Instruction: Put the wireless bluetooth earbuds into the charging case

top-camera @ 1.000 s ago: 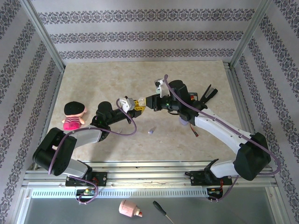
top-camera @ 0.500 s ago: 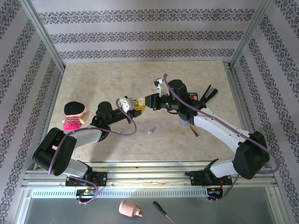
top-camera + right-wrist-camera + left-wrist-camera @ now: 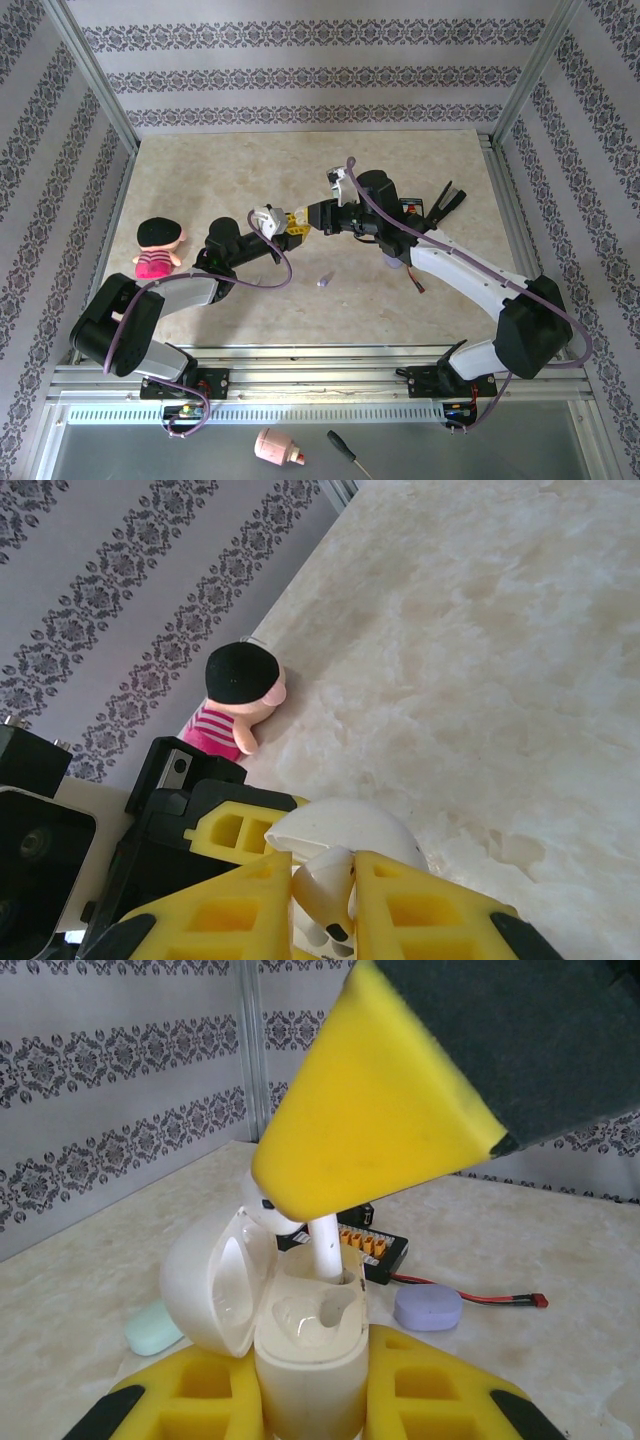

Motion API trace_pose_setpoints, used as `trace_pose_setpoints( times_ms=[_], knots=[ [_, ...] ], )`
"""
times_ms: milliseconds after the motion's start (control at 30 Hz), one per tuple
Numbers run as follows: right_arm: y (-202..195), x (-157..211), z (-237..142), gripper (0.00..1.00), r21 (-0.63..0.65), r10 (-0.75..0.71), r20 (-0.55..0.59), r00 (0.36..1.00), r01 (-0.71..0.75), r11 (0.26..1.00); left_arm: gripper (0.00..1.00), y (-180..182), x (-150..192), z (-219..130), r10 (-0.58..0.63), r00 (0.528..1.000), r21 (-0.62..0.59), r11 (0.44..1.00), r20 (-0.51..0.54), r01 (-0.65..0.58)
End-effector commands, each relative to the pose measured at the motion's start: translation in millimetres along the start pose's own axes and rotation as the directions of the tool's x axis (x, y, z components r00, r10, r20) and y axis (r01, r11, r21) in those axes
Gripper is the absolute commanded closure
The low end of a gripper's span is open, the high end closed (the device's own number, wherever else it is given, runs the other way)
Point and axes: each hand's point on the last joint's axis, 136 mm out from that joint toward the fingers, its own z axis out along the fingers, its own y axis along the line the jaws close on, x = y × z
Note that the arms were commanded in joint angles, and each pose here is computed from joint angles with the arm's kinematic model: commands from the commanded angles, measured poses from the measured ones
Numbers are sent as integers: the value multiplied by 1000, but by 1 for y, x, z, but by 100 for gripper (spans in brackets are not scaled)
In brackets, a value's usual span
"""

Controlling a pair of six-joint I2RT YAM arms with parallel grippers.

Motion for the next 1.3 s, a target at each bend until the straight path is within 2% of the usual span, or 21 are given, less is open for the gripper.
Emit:
trace_pose_setpoints(
  times_ms=[0, 200, 367, 567, 633, 967, 1133, 1267],
  knots=[
    [-3, 7, 4, 81, -1, 19, -6, 1000, -19, 1000, 100, 6, -27, -1, 43, 995, -28, 999, 90, -40],
    [-20, 15, 7, 81, 62, 42, 3, 999, -42, 997, 100, 15, -28, -2, 45, 994, -82, 996, 97, -37],
    [-33, 19, 10, 77, 118, 57, -2, 998, -57, 991, 100, 12, -30, -1, 44, 994, -62, 997, 103, -38],
    [-43, 9, 0, 64, 210, 50, 34, 998, -56, 976, 100, 7, -29, -1, 47, 994, -36, 998, 97, -44],
    [-44, 8, -1, 56, 221, 46, 27, 999, -51, 974, 100, 5, -29, -1, 46, 994, -27, 999, 98, -43],
    [-20, 0, -5, 28, 106, 58, 51, 997, -63, 992, 100, 7, -21, 0, 54, 995, -37, 998, 82, -51],
    [-22, -8, -9, 21, 96, 107, 63, 992, -113, 989, 100, 7, -10, 0, 86, 995, -40, 996, 58, -83],
    [-26, -10, -9, 21, 111, 142, 53, 988, -147, 983, 100, 8, -6, -1, 110, 993, -52, 993, 46, -107]
  ],
)
